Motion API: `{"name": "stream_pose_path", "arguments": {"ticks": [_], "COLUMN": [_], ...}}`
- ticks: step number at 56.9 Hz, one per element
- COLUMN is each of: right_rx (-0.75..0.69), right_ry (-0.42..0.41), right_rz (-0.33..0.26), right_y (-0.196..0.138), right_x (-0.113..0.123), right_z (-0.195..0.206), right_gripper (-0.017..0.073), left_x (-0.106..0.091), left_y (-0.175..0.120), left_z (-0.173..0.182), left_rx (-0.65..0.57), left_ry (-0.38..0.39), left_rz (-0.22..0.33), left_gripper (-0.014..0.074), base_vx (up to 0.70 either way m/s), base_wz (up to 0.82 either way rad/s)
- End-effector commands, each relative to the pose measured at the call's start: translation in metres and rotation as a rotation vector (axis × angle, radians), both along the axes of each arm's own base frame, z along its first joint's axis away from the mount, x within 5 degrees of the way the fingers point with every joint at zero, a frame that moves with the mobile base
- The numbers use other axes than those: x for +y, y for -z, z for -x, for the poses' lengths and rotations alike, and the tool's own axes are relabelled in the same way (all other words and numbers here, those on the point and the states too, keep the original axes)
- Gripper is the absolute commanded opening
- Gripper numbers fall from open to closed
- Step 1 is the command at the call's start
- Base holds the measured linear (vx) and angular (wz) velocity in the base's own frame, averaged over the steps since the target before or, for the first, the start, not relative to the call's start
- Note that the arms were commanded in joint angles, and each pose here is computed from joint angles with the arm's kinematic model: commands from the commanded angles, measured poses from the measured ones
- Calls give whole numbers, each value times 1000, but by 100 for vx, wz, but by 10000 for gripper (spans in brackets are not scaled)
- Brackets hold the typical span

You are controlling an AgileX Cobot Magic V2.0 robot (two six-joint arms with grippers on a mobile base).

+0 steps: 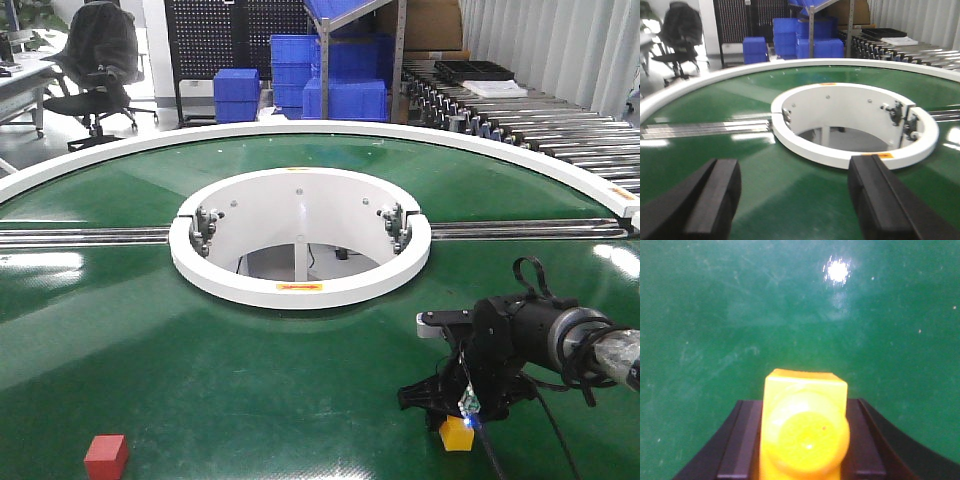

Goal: Pick red and yellow blocks into blue bin
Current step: 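Lower the right gripper onto the yellow brick and close it, then lower the left gripper over the red cube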

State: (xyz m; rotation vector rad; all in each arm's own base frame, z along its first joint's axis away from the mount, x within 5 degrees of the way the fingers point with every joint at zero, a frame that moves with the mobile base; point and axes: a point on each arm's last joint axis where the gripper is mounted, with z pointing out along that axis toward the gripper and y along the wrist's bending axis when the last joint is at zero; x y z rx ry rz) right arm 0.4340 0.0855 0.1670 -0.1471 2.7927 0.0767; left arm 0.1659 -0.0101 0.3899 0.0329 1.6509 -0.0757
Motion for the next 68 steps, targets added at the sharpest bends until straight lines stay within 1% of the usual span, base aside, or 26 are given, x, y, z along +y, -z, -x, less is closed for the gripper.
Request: {"name": "stream_pose_path", "arguments": {"ticks": [1,2,7,17,27,31,38,44,48,56,62,68], "right_rx": [-116,-111,-100,-77,-64,-64,-64,-69,-70,-70,-70,-69], "right_ry": [-5,-5,-5,-5,-5,-5,-3,-5,-5,-5,-5,-5], "right_rz": [-13,-12,-10,-5,-3,-3,-9,-4,-4,-4,-4,-4], "right_y": [-43,-43,-44,-43,-42,-42,-42,-42,-42,-42,-42,-42], "right_x": [-2,-2,-2,-3,-3,-3,-2,-3,-3,-3,-3,-3], "right_z": [-1,-1,1,3,4,4,4,3,3,3,3,3], "right_gripper": [-14,-14,-13,-10,-10,-10,-10,-10,-10,-10,-10,-10], "left_x": [-2,-2,-3,-4,-10,-14,-26,-36,-40,-42,-43,-45], "left_y": [-13,-12,-7,5,29,41,65,87,99,120,129,136], "left_z": [2,1,-2,-22,-50,-63,-84,-100,-108,-123,-131,-141], "left_rx": [-37,-25,14,76,204,256,355,427,461,509,530,584], "left_ry": [7,8,10,5,17,27,56,89,98,89,85,94], "left_rz": [121,130,131,131,153,148,134,77,54,48,45,29], "left_gripper": [558,558,558,558,558,558,558,558,558,558,558,558], "base_vx": [0,0,0,0,0,0,0,0,0,0,0,0], "base_wz": [0,0,0,0,0,0,0,0,0,0,0,0]}}
